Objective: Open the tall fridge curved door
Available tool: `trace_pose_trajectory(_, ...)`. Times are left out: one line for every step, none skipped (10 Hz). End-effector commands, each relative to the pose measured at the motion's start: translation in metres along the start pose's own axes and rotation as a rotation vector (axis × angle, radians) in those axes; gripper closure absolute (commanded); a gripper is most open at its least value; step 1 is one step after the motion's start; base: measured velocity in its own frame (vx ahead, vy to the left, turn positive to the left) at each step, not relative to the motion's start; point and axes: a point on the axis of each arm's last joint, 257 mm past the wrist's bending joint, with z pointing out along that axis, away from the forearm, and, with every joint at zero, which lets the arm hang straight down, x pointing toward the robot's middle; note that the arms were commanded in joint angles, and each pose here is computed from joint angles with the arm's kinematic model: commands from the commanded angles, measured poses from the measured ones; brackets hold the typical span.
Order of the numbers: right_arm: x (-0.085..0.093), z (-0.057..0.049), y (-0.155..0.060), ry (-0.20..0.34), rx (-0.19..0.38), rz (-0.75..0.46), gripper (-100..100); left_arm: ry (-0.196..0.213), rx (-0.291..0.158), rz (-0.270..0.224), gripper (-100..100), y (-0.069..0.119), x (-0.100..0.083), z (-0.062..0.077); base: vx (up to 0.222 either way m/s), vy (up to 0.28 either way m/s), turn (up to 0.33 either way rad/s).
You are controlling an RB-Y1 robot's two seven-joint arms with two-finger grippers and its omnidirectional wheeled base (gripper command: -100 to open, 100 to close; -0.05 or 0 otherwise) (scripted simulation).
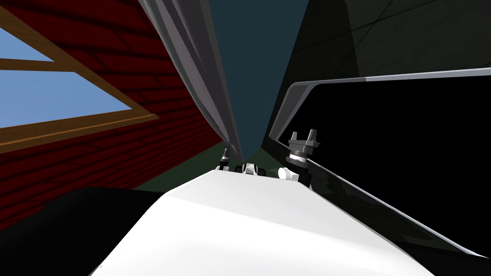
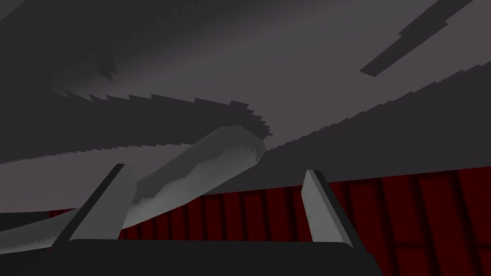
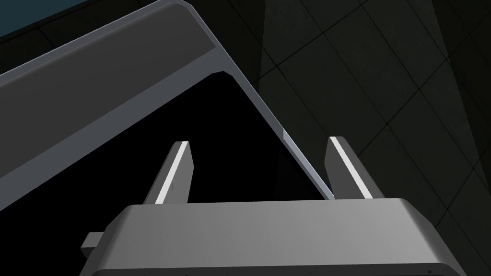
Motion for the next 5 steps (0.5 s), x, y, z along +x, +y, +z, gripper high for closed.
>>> trace_pose_trajectory(0.000,0.000,0.000,0.000,0.000,0.000,0,0.002,-0.001,0.000,-100,-0.002,-0.005,0.017,0.004,-0.018,0.004)
trace_pose_trajectory(0.000,0.000,0.000,0.000,0.000,0.000,0,0.002,-0.001,0.001,-100,-0.003,-0.007,0.023,0.004,-0.019,0.004)
trace_pose_trajectory(0.000,0.000,0.000,0.000,0.000,0.000,0,0.002,0.000,0.000,-100,-0.002,-0.004,0.019,-0.001,-0.007,0.008)
trace_pose_trajectory(0.000,0.000,0.000,0.000,0.000,0.000,0,0.001,-0.002,0.000,100,-0.001,-0.002,0.006,-0.006,0.013,-0.014)
trace_pose_trajectory(0.000,0.000,0.000,0.000,0.000,0.000,0,0.000,-0.002,0.000,100,-0.001,0.000,0.000,-0.013,0.018,-0.011)
